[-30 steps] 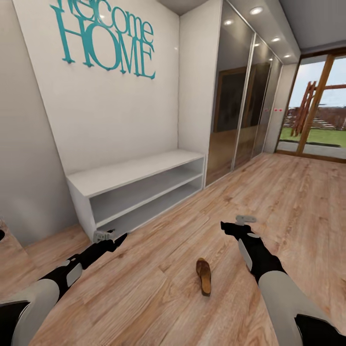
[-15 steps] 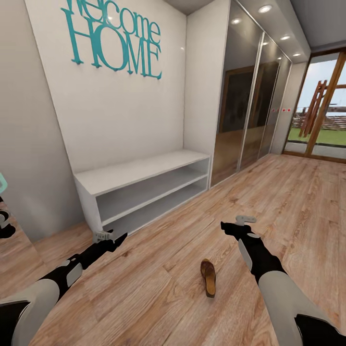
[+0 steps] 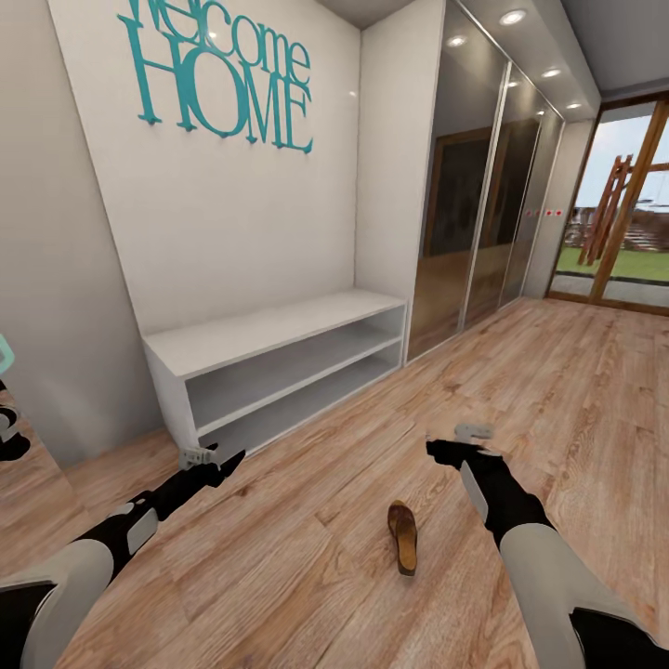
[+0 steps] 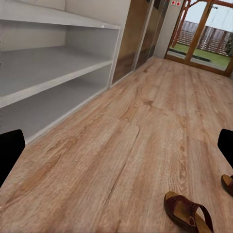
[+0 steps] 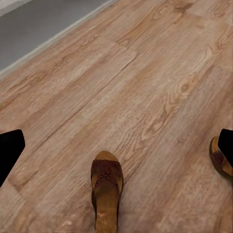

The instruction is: Pick up the two gym shoes and the two sandals from the corridor floor and place them onto the hallstand (shoe rack) in the corridor, making sure they are on the rack and not on the floor. Arrange them so the two gym shoes are next to each other and the two sandals are next to each other.

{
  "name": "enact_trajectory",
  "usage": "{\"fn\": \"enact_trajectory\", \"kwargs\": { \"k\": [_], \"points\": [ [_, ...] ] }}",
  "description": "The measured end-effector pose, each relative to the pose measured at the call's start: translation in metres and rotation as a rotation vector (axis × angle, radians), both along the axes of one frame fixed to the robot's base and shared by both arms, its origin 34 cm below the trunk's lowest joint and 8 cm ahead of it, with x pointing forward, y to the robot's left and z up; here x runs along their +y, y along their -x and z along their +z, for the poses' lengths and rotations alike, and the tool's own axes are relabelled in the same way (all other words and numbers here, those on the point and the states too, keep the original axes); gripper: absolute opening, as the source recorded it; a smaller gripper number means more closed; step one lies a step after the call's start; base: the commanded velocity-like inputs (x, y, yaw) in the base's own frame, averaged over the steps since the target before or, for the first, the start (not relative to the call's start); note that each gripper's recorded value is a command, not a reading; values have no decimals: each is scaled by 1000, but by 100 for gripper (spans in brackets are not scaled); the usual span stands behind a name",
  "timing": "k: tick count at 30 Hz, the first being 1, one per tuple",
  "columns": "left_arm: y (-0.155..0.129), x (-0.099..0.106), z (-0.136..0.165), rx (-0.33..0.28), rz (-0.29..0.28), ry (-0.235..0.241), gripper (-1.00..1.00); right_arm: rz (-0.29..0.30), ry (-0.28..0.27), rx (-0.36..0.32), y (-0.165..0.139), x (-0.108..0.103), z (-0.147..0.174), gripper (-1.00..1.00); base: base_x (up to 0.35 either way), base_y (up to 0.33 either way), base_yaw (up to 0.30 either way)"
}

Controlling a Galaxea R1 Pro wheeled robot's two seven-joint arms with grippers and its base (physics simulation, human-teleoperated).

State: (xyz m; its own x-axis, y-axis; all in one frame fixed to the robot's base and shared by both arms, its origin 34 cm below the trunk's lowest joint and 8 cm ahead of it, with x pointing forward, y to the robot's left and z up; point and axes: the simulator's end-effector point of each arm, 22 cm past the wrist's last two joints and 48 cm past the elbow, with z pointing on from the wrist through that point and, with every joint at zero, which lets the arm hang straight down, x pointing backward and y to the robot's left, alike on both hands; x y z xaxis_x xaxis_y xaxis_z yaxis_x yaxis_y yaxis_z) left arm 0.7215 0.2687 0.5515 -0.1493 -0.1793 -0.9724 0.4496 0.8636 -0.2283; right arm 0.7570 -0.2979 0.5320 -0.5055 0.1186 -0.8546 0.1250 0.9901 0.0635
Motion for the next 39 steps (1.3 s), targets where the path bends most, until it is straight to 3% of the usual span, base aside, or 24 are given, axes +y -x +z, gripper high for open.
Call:
{"fn": "enact_trajectory", "kwargs": {
  "k": [10, 15, 20, 32, 39],
  "points": [
    [-5, -2, 9, 16, -18, 8, 100, 4, -5, 43, 5, 2, -9, 100, 0, 0, 0],
    [-28, -11, 75, -17, -70, 20, 100, 4, -5, 45, 5, 1, -9, 100, 0, 0, 0],
    [-35, -20, 105, -26, -103, 20, 100, 3, -5, 58, 5, 1, -18, 100, 0, 0, 0],
    [-43, -33, 66, 24, -121, 28, 100, 7, -7, 123, 9, 4, -72, 100, 0, 0, 0],
    [-46, -34, 38, 61, -121, 29, 100, 19, 11, 51, 14, 12, -120, 100, 0, 0, 0]
  ]
}}
